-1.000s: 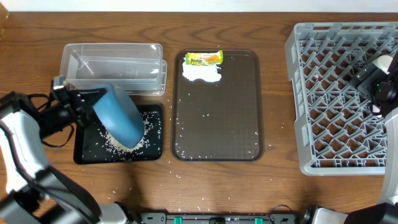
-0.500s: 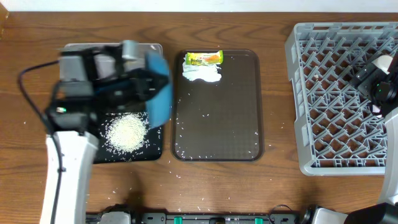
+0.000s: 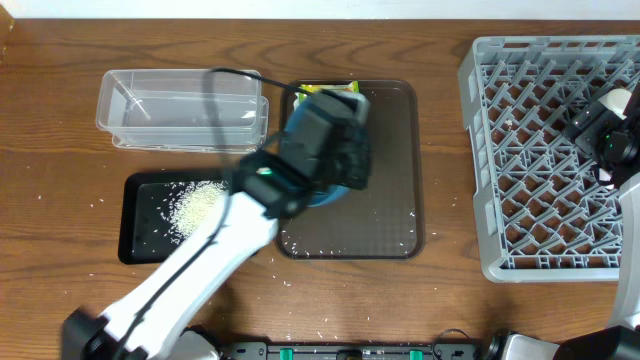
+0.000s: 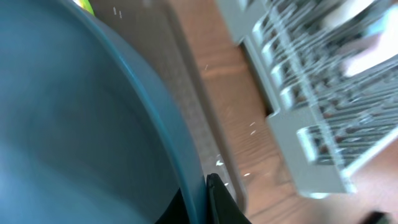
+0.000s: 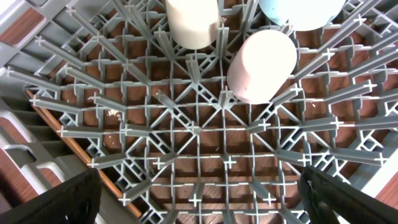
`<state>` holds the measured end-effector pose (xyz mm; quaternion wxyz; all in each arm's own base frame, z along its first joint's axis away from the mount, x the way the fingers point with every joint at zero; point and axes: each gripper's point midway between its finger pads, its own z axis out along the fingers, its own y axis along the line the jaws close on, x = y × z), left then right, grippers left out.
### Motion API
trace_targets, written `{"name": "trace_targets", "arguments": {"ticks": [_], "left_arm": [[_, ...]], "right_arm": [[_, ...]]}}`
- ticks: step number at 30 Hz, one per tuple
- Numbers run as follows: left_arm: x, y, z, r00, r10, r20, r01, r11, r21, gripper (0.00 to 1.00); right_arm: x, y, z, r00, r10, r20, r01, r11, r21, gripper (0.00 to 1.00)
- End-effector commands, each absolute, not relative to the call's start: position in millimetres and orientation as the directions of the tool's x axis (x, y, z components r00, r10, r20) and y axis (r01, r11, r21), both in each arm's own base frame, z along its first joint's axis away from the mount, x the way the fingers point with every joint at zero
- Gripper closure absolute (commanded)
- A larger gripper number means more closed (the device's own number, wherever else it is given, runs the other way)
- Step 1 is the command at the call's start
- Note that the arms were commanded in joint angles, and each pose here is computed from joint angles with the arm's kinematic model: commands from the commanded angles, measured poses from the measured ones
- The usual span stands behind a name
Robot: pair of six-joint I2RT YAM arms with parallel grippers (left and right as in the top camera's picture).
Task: Sort waste into correct bins and load items into the dishwasher rack
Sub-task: 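Return the emptied bowl to the brown tray with the left gripper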
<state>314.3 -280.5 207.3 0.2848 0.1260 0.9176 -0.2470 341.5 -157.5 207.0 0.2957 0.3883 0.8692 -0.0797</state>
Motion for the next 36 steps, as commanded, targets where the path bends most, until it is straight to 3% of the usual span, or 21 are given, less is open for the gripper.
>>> {"name": "trace_targets", "arguments": {"ticks": [1, 9, 22, 27, 31, 36], "left_arm": [[323, -294, 187, -0.786, 0.142, -0.602, 0.379, 0.879, -0.289, 0.94], [319, -324, 134, -0.812, 0.221, -0.54, 0.41, 0.874, -0.26, 0.94], [338, -321, 80, -0.823, 0.236, -0.517, 0.363, 0.918, -0.16, 0.93], [337, -321, 76, -0.827, 0.239, -0.509, 0.363, 0.919, -0.157, 0.87], [337, -321, 77, -0.828, 0.24, -0.507, 0.364, 0.918, -0.16, 0.75], [336, -320, 91, -0.819, 0.231, -0.525, 0.366, 0.915, -0.169, 0.73]], "right_arm": [[340, -161, 206, -0.513, 0.636, -0.577, 0.736, 0.672, 0.087, 0.01], [340, -161, 206, -0.512, 0.636, -0.577, 0.736, 0.672, 0.086, 0.01], [340, -161, 206, -0.513, 0.636, -0.577, 0.736, 0.672, 0.086, 0.01], [340, -161, 206, -0.513, 0.636, -0.577, 0.736, 0.672, 0.086, 0.01], [340, -161, 206, -0.513, 0.636, -0.577, 0.736, 0.672, 0.086, 0.01], [340, -161, 206, -0.513, 0.636, -0.577, 0.736, 0.672, 0.086, 0.01]]}}
